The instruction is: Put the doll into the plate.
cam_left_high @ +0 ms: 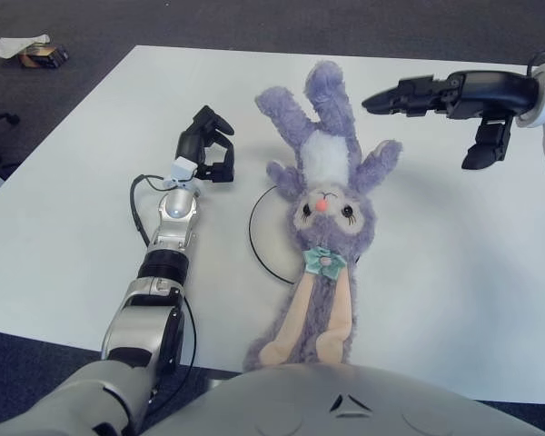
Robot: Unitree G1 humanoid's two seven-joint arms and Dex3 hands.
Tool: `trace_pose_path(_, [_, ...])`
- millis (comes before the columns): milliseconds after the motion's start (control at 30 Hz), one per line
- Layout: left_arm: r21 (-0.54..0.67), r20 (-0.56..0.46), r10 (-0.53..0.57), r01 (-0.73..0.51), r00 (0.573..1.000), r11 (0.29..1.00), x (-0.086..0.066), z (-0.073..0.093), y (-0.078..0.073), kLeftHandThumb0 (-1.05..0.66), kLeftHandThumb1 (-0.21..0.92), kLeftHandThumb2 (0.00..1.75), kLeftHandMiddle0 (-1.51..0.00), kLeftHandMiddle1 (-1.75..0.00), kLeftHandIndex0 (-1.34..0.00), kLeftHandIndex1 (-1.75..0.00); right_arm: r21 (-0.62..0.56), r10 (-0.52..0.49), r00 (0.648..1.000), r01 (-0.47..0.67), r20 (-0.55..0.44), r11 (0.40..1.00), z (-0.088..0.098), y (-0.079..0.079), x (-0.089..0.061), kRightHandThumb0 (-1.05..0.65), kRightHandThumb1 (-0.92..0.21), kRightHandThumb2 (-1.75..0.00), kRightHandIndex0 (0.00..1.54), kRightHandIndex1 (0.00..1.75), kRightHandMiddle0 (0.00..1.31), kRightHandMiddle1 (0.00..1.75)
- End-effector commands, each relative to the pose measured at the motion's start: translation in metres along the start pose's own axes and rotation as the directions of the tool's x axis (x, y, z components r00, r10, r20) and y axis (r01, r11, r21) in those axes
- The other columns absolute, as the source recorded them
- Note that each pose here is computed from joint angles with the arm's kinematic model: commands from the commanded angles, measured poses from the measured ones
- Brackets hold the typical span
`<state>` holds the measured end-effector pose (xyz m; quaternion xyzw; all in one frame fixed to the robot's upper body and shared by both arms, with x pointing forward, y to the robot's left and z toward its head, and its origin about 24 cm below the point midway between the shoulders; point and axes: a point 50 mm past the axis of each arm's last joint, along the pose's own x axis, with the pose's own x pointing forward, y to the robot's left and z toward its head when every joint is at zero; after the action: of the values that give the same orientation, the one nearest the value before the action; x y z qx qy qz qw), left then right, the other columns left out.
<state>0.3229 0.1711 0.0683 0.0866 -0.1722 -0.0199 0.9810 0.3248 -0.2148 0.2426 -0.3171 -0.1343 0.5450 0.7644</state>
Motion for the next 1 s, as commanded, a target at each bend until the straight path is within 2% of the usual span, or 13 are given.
trace_pose_path(0, [-0.03,-0.153,-0.005,0.0,0.988,1.0,-0.033,-0.032,-0.007,-0.01,0.24,1.41,-0.56,-1.75,-0.54,-1.75,0.106,-0.081,0.995,0.076,0.051,0.991,-0.002,0.002,0.003,-0.55,-0.23,-1.01,0.12,0.29,0.0,0.8])
trace_pose_path(133, [-0.02,-0.15,-0.006,0.003,0.989,1.0,-0.033,-0.032,-0.007,-0.01,0.24,1.42,-0.56,-1.75,-0.55,-1.75,0.145,-0.149,0.988,0.141,0.041,0.979,-0.001,0.002,0.002,-0.4,-0.14,-1.14,0.03,0.6,0.0,0.94])
trace_pose_path(300, [-0.014,-0.151,-0.008,0.006,0.988,1.0,-0.034,-0.032,-0.007,-0.01,0.24,1.42,-0.56,-1.75,-0.55,-1.75,0.171,-0.184,0.983,0.178,0.019,0.969,0.003,-0.003,0.006,-0.22,-0.09,-1.27,0.0,0.79,0.0,1.03])
trace_pose_path(433, [-0.006,-0.154,-0.007,0.006,0.988,1.0,-0.034,-0.032,-0.007,-0.01,0.23,1.42,-0.56,-1.75,-0.55,-1.75,0.24,-0.197,0.98,0.199,-0.033,0.95,0.001,-0.007,0.001,-0.12,-0.09,-1.33,0.02,0.91,0.0,1.05])
trace_pose_path(533, [-0.004,-0.153,-0.001,0.0,0.988,1.0,-0.034,-0.032,-0.007,-0.01,0.23,1.42,-0.56,-1.75,-0.55,-1.75,0.289,-0.218,0.972,0.236,-0.094,0.928,-0.004,-0.011,-0.002,-0.11,-0.11,-1.34,0.04,0.97,0.0,1.06])
trace_pose_path(700, [0.002,-0.153,0.003,-0.003,0.988,1.0,-0.035,-0.031,-0.007,-0.01,0.23,1.42,-0.56,-1.75,-0.55,-1.75,0.319,-0.257,0.955,0.291,-0.144,0.902,-0.014,-0.011,-0.005,-0.21,-0.2,-1.27,0.1,1.05,0.0,1.09])
trace_pose_path(833, [-0.012,-0.149,0.008,-0.01,0.989,1.0,-0.035,-0.031,-0.008,-0.01,0.23,1.42,-0.56,-1.75,-0.55,-1.75,0.403,-0.342,0.919,0.393,-0.194,0.827,-0.035,0.0,-0.007,-0.17,-0.24,-1.28,0.15,1.11,0.0,1.18])
trace_pose_path(967, [-0.019,-0.15,0.013,-0.016,0.989,1.0,-0.035,-0.031,-0.008,-0.01,0.23,1.43,-0.57,-1.75,-0.55,-1.75,0.445,-0.421,0.878,0.478,-0.228,0.757,-0.046,0.002,-0.01,-0.13,-0.26,-1.31,0.22,1.18,0.0,1.29])
